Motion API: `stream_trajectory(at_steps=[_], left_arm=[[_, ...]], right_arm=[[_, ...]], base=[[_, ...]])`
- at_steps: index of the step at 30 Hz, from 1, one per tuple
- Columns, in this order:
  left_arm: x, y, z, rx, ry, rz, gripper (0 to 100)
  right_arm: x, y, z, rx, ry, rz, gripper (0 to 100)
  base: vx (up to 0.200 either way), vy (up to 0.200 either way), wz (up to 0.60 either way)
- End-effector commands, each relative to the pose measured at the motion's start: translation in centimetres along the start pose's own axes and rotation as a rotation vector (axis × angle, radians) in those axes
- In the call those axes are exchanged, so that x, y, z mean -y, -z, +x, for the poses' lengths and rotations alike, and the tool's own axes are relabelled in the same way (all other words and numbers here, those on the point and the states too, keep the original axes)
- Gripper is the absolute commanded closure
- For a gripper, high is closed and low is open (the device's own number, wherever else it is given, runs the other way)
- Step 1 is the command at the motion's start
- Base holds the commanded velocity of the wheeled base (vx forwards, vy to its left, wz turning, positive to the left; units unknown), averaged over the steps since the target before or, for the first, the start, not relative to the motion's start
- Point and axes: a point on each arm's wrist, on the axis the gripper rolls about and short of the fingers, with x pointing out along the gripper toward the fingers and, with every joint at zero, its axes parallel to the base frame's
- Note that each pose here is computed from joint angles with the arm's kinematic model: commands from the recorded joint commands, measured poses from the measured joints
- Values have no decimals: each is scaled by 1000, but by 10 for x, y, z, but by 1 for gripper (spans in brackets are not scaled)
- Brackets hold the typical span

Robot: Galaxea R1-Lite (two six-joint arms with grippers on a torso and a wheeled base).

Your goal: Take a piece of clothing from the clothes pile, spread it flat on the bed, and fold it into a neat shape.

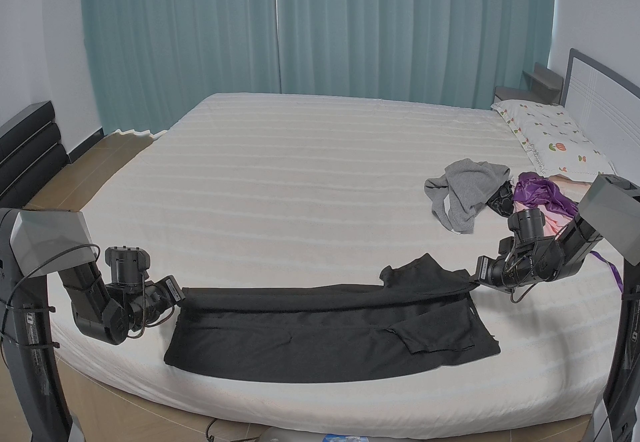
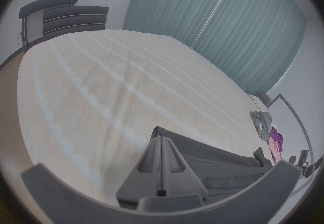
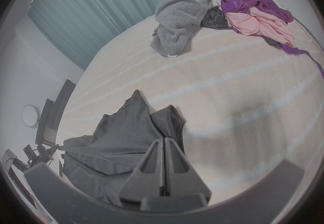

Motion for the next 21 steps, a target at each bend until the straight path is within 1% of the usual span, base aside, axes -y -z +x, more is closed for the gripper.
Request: stream_trajectory(at_steps=[1, 8, 13, 14, 15, 18, 21], left_arm=[[-2, 4, -2, -17, -10, 1, 100], [-7, 14, -5, -54, -29, 5, 100], [-8, 20, -7, -81, -32, 8, 100], [-9, 21, -7, -85, -31, 6, 100], [-8, 21, -7, -85, -30, 8, 0], [-10, 23, -7, -92, -36, 8, 0], [-9, 21, -7, -86, -32, 4, 0]], right_arm=[[1, 4, -1, -13, 5, -1, 100], [4, 19, 4, -66, 23, -53, 100], [3, 23, 8, -75, 37, -78, 100], [3, 24, 8, -75, 44, -79, 0], [2, 23, 8, -72, 44, -84, 0], [-1, 22, 6, -64, 37, -82, 0], [-4, 12, -1, -29, 21, -65, 0]], base=[[0, 0, 0], [0, 0, 0], [0, 0, 0], [0, 0, 0], [0, 0, 0], [0, 0, 0], [0, 0, 0]])
